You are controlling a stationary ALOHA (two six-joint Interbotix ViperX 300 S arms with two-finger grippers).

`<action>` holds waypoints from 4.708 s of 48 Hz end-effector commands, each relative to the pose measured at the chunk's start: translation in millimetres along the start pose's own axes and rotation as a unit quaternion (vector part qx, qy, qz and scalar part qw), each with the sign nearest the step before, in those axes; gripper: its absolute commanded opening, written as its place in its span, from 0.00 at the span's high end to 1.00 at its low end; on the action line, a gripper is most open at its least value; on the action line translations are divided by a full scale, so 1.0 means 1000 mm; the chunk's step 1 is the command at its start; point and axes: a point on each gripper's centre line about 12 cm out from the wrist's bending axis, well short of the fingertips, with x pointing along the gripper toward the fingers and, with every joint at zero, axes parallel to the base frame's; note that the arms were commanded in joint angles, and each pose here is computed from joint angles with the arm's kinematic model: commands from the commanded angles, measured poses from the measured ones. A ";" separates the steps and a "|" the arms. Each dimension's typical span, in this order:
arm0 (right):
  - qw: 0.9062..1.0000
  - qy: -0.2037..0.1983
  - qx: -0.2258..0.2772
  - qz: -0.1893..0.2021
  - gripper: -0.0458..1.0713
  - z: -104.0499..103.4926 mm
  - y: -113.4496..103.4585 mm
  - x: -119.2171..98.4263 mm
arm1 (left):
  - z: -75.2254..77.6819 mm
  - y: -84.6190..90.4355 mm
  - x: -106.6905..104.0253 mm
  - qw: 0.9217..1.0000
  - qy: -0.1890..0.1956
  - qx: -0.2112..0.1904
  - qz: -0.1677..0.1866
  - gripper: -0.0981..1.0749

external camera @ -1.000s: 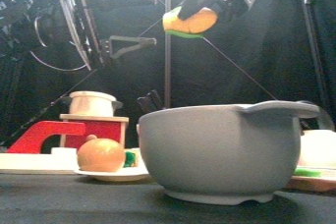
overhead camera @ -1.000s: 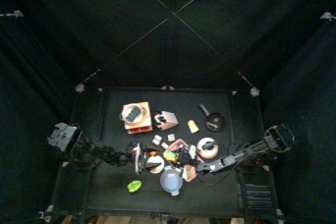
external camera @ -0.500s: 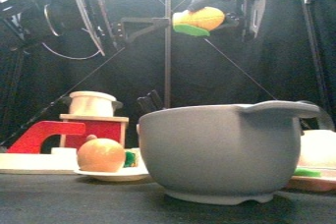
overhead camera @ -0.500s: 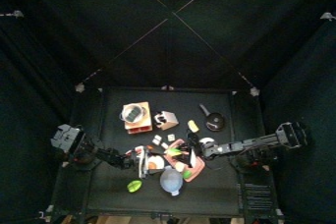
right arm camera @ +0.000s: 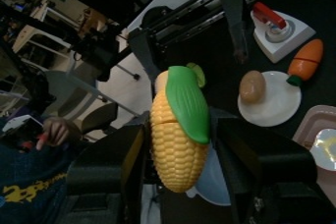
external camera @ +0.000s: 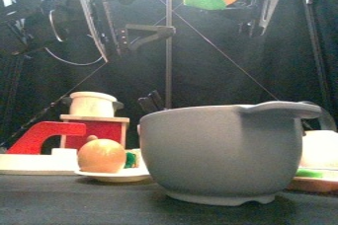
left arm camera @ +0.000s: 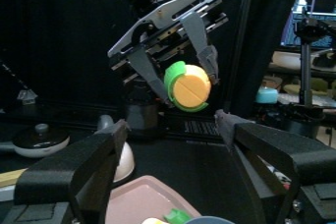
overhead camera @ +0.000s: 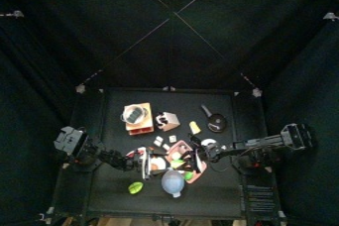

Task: Remove husk

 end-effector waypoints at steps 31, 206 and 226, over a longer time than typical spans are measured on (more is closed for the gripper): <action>1.000 -0.016 -0.002 0.005 0.33 0.010 0.002 -0.006 | 0.002 -0.006 0.024 0.996 -0.004 -0.085 0.034 0.14; 1.000 0.011 -0.010 0.010 0.33 -0.004 0.007 0.008 | -0.011 0.002 0.034 0.998 0.009 -0.054 -0.003 0.37; 1.000 0.019 -0.013 0.015 0.33 -0.010 0.010 0.009 | -0.014 0.020 0.032 0.996 0.013 -0.069 0.062 0.49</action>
